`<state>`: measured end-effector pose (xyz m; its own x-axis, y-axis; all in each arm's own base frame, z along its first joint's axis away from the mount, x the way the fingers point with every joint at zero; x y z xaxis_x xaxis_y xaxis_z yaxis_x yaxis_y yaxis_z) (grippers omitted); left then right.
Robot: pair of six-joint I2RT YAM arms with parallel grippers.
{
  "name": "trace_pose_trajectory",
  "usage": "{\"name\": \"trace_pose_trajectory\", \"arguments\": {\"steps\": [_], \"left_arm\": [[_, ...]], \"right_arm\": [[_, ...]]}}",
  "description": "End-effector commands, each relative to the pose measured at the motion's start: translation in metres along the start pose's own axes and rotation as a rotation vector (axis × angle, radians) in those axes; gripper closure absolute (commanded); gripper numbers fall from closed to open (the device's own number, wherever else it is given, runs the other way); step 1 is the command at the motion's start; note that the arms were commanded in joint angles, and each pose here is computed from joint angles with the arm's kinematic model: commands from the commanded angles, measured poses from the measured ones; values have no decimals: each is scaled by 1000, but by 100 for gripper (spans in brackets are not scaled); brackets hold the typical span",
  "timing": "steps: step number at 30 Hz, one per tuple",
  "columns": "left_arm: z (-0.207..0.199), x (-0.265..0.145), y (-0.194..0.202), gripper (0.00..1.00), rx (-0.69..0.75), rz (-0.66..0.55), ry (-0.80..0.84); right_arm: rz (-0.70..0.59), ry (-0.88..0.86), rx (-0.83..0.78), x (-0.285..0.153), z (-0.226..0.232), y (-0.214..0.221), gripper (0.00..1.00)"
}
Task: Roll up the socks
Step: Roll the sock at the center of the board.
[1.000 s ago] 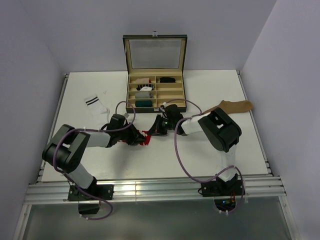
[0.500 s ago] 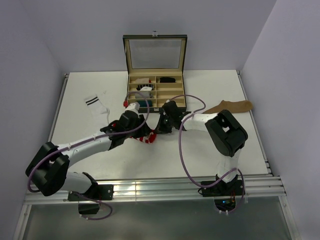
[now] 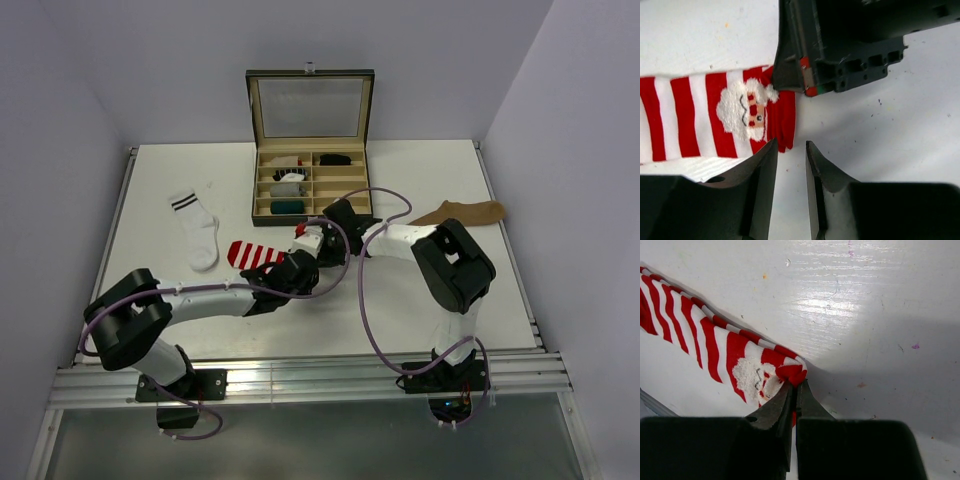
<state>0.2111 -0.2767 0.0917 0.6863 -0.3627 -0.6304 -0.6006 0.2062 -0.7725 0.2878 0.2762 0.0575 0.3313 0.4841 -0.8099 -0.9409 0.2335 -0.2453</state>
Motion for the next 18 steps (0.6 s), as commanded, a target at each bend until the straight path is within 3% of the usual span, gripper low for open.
{"name": "trace_pose_trajectory", "arguments": {"steps": [1,18], "left_arm": [[-11,1,-34,66,43,-136,-2],[-20,31,-14,67,163,-60,-2]], "right_arm": [[13,78,1,3,-10,2,100],[39,109,25,6,-26,0,100]]}}
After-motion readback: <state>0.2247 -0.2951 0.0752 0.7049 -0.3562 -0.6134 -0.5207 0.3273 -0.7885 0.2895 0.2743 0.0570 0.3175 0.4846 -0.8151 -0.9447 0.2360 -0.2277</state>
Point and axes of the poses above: each gripper's point midway between its finger pads, its own x axis out along the fingers, its own z axis along the line the jaws close on, y = z × x, the point moved 5 cm from there along -x, back along the fingers, and after that the axes turned 1 degree about x, right-handed, at the moved point
